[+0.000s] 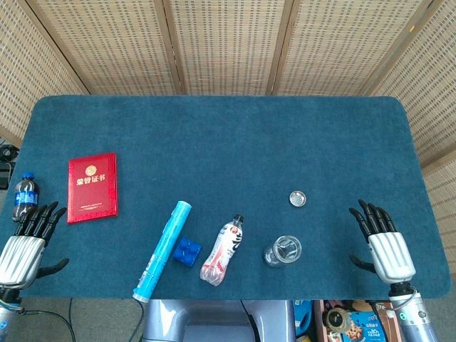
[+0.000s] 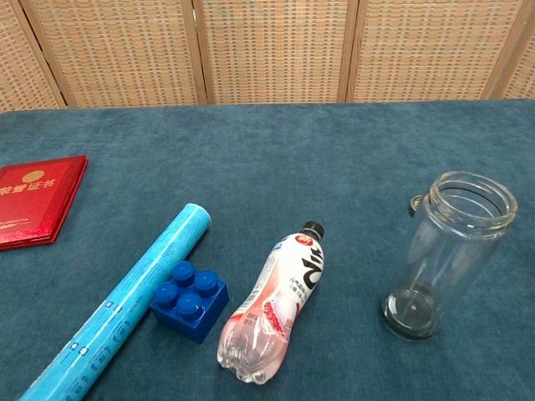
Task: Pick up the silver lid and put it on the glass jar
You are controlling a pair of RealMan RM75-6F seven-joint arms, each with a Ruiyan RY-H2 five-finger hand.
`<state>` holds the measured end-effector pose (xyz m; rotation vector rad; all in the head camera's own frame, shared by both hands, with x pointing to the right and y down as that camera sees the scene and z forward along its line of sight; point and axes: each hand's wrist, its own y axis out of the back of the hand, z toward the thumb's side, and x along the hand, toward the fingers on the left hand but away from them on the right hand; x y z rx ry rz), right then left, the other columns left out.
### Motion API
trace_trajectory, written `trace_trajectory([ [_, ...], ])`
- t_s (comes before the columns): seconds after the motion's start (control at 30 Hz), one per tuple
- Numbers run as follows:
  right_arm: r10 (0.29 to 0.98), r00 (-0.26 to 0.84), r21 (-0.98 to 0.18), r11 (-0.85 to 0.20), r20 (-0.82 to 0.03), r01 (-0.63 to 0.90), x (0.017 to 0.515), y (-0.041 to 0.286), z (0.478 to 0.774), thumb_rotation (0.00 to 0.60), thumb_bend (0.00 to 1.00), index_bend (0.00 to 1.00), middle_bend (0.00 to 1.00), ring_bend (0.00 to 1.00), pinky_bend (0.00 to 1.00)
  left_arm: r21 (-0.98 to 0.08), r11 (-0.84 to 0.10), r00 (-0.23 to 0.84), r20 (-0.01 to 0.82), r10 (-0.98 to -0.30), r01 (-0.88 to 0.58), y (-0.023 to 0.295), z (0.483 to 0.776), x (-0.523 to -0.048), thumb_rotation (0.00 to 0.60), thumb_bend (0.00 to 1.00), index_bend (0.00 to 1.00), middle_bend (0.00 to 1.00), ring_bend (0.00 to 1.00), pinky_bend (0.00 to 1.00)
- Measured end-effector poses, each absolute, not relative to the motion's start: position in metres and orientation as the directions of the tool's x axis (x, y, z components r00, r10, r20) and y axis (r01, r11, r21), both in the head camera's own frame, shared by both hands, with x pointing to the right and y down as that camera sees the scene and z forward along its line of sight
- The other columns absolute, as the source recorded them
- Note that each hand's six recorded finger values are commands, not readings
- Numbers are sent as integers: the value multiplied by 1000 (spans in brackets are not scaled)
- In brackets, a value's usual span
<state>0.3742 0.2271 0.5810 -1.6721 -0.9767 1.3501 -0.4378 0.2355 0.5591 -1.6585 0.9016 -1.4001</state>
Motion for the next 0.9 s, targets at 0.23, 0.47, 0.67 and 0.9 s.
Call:
trace_trajectory([
  [0.23,901,151,-900,-424,-407,101,373,228,582,600,57,122,0,0,131,-893,-448,145,438,-887,-37,236,558,-438,600,160,0,0,0,0],
  [0.47,900,157,-899,-424,-406,105,371,227,582,600,58,122,0,0,131,-897,-441,144,431,-891,-43,235,556,-438,600,161,0,0,0,0],
  [0.67,905,150,-903,-416,-399,105,369,224,580,600,57,122,0,0,131,-898,-437,141,427,-893,-51,234,554,-440,600,160,0,0,0,0],
  [0.9,909,175,-912,-399,-379,95,354,196,578,600,57,146,0,0,130,-895,-444,146,433,-889,-46,235,556,-438,600,160,0,0,0,0],
])
